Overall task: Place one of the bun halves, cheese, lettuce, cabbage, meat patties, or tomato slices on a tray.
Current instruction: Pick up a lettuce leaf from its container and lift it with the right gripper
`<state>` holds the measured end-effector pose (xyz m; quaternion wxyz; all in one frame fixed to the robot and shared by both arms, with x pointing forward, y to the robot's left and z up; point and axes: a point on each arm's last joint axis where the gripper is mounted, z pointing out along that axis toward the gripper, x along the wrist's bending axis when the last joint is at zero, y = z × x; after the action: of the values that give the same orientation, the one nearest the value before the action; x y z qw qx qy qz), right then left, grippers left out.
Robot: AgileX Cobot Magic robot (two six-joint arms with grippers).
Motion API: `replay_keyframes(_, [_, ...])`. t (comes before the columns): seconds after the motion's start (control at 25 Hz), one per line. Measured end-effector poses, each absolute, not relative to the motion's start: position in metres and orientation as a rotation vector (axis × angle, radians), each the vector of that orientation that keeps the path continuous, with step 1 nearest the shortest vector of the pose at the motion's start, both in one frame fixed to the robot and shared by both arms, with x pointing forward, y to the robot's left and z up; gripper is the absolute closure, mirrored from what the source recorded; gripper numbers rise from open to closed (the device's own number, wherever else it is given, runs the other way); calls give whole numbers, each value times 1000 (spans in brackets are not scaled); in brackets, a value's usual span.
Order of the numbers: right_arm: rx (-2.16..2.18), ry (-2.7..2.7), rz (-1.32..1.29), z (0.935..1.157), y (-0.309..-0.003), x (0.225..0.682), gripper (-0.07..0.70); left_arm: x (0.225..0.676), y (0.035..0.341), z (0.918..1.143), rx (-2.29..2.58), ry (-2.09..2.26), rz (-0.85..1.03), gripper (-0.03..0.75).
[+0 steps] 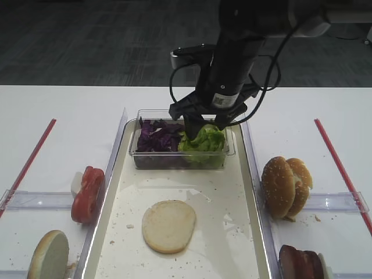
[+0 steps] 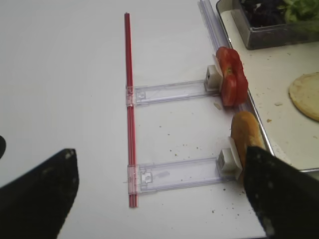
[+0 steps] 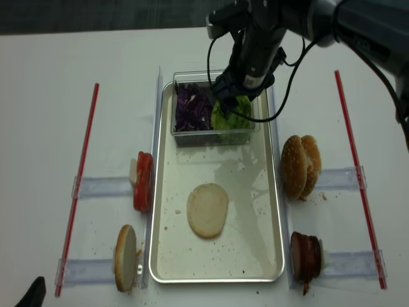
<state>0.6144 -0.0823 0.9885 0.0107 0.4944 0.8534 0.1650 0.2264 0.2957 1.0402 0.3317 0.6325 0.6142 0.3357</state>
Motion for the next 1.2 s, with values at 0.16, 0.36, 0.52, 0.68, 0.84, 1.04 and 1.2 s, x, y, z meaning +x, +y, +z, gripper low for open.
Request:
replay_keyframes(0.16, [1531, 2679, 508, 985, -78, 613, 123, 226, 296, 1040, 1653, 1605, 877, 98])
replay_keyframes(0.36, [1529, 2684, 508, 984, -77, 613, 123, 226, 296, 1040, 1653, 1605, 877, 98])
replay_keyframes(0.52, [1527, 2678, 517, 984, -77, 614, 123, 226, 296, 1040, 1653, 1605, 877, 99])
replay_keyframes(0.68, [1518, 2654, 553, 985, -75, 617, 123, 226, 296, 1040, 1653, 1605, 877, 98])
replay_keyframes(0.84, [1509, 2647, 570, 983, -71, 625, 123, 226, 296, 1040, 1653, 1605, 877, 98])
replay_keyframes(1.04, [1514, 2670, 530, 971, -66, 634, 123, 226, 296, 1040, 1653, 1605, 877, 98])
replay_keyframes(1.2, [1517, 2689, 485, 959, -64, 638, 129, 226, 296, 1040, 1653, 1605, 877, 98])
